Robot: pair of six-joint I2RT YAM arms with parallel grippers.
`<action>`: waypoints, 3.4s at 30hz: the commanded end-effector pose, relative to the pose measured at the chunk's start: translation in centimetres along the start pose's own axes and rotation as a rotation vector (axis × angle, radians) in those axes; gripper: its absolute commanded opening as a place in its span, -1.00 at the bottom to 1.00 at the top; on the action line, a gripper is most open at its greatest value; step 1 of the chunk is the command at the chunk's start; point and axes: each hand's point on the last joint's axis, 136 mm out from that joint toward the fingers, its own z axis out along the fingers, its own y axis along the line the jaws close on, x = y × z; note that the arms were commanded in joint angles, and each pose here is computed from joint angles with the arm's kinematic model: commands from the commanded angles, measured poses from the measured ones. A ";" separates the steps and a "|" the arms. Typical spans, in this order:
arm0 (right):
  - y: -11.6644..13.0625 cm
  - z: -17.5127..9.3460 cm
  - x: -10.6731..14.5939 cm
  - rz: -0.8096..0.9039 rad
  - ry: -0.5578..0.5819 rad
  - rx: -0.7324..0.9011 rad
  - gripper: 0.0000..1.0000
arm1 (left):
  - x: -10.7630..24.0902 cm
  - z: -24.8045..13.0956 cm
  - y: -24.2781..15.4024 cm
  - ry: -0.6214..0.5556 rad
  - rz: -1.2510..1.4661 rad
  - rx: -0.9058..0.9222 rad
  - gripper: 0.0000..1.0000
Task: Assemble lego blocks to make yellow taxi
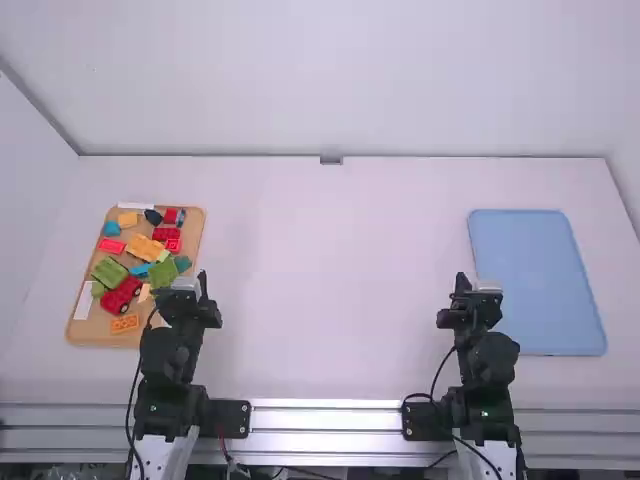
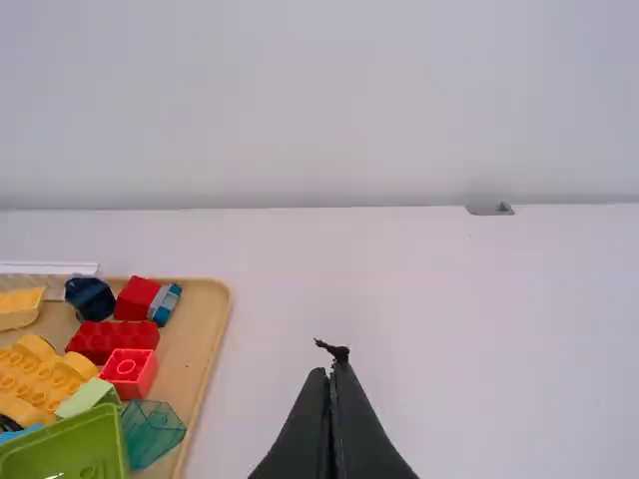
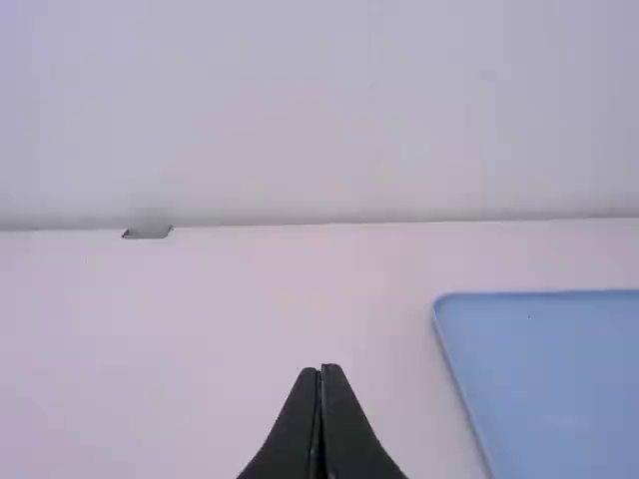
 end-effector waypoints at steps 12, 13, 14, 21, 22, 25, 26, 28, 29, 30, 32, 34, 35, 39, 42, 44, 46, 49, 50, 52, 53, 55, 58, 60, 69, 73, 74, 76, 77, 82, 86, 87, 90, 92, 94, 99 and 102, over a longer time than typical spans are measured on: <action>0.8 0.0 -1.0 -0.024 0.016 -0.043 -0.90 | -0.7 -0.1 0.1 0.010 -0.005 -0.004 -0.89; 0.9 -0.1 -1.2 -0.031 0.021 -0.052 -0.88 | -0.9 -0.1 0.1 0.014 -0.006 -0.005 -0.86; 1.0 -0.1 -1.3 -0.032 0.023 -0.054 -0.88 | -0.9 -0.1 0.1 0.015 -0.006 -0.005 -0.86; 2.3 0.1 -3.1 -0.077 0.057 -0.125 -0.70 | -2.1 -0.1 0.2 0.056 -0.016 -0.014 -0.66; 2.4 0.1 -3.3 -0.081 0.059 -0.130 -0.69 | -2.2 -0.1 0.2 0.060 -0.018 -0.014 -0.65; 3.3 0.3 -4.3 -0.107 0.076 -0.174 -0.59 | -2.8 0.0 0.2 0.082 -0.022 -0.020 -0.54; 3.5 0.3 -4.6 -0.114 0.080 -0.186 -0.56 | -3.0 0.0 0.3 0.088 -0.024 -0.021 -0.51; 4.1 0.5 -5.1 -0.127 0.089 -0.215 -0.51 | -3.3 0.1 0.3 0.099 -0.036 -0.025 -0.45; 4.6 0.6 -5.6 -0.140 0.097 -0.242 -0.47 | -3.6 0.2 0.5 0.110 -0.053 -0.038 -0.39; 4.8 0.6 -5.8 -0.145 0.101 -0.253 -0.45 | -3.7 0.2 0.6 0.115 -0.060 -0.046 -0.37; 5.6 0.9 -6.3 -0.174 0.112 -0.294 -0.38 | -3.9 0.3 1.2 0.135 -0.092 -0.083 -0.30; 6.8 1.1 -6.7 -0.212 0.126 -0.353 -0.31 | -4.0 0.4 1.8 0.156 -0.122 -0.124 -0.23; 7.3 1.2 -6.9 -0.225 0.131 -0.381 -0.28 | -4.1 0.5 2.0 0.165 -0.133 -0.137 -0.20; 9.8 1.8 -7.6 -0.284 0.155 -0.520 -0.14 | -4.8 0.9 2.6 0.208 -0.159 -0.178 -0.04; 12.6 2.6 -8.4 -0.325 0.164 -0.666 0.01 | -5.6 1.4 3.8 0.267 -0.192 -0.246 0.13; 13.2 2.8 -8.6 -0.334 0.165 -0.694 0.05 | -5.8 1.5 4.2 0.283 -0.209 -0.268 0.16; 14.9 3.2 -9.4 -0.362 0.171 -0.775 0.15 | -6.1 1.8 5.5 0.337 -0.249 -0.331 0.27; 17.2 3.4 -10.2 -0.406 0.175 -0.879 0.26 | -6.7 2.6 6.3 0.391 -0.250 -0.352 0.38; 17.9 3.6 -10.5 -0.415 0.176 -0.909 0.29 | -6.9 2.9 6.5 0.403 -0.256 -0.352 0.42; 19.1 3.7 -10.8 -0.423 0.185 -0.960 0.34 | -7.2 3.4 7.0 0.422 -0.277 -0.357 0.47; 20.1 3.8 -10.8 -0.436 0.192 -1.011 0.39 | -7.4 3.8 7.4 0.437 -0.295 -0.367 0.51; 22.6 3.6 -10.6 -0.458 0.194 -1.144 0.47 | -7.5 4.4 8.7 0.463 -0.335 -0.405 0.59; 25.0 3.9 -10.6 -0.451 0.188 -1.269 0.56 | -7.2 4.6 10.7 0.482 -0.427 -0.489 0.68; 26.5 4.1 -10.9 -0.447 0.181 -1.329 0.61 | -7.0 4.5 11.9 0.492 -0.472 -0.537 0.73; 31.5 6.5 -10.8 -0.495 0.210 -1.392 0.83 | -6.6 4.6 14.6 0.545 -0.551 -0.645 0.91; 33.2 7.1 -10.5 -0.498 0.206 -1.415 0.89 | -6.5 4.3 15.7 0.555 -0.550 -0.702 0.96; 33.6 7.2 -10.4 -0.499 0.202 -1.430 0.92 | -6.3 4.1 15.9 0.565 -0.563 -0.725 0.97; 33.9 7.4 -10.2 -0.504 0.201 -1.437 0.93 | -5.9 3.4 16.4 0.567 -0.593 -0.788 0.98; 34.1 7.4 -10.1 -0.507 0.200 -1.442 0.94 | -5.5 2.3 17.1 0.559 -0.630 -0.875 0.98; 34.0 8.8 -9.4 -0.547 0.219 -1.388 0.97 | -4.0 -1.3 20.5 0.543 -0.747 -1.097 0.98; 34.0 9.1 -9.3 -0.556 0.224 -1.373 0.97 | -3.0 0.8 20.6 0.627 -0.814 -0.885 0.98; 34.0 9.1 -9.2 -0.556 0.225 -1.373 0.97 | -3.0 0.9 20.7 0.633 -0.820 -0.881 0.98; 33.7 9.3 -9.3 -0.555 0.225 -1.366 0.97 | -2.2 1.9 21.5 0.722 -0.848 -0.892 0.98; 33.7 9.4 -9.3 -0.555 0.224 -1.365 0.97 | -1.9 3.0 21.5 0.779 -0.835 -0.872 0.98; 33.8 9.2 -9.3 -0.558 0.221 -1.369 0.97 | -1.4 4.9 21.3 0.854 -0.827 -0.854 0.98; 33.5 9.5 -9.4 -0.554 0.221 -1.363 0.97 | 0.0 8.5 20.4 1.015 -0.798 -0.820 0.98; 33.6 9.5 -9.4 -0.554 0.220 -1.363 0.98 | 1.6 10.6 19.7 1.130 -0.781 -0.805 0.98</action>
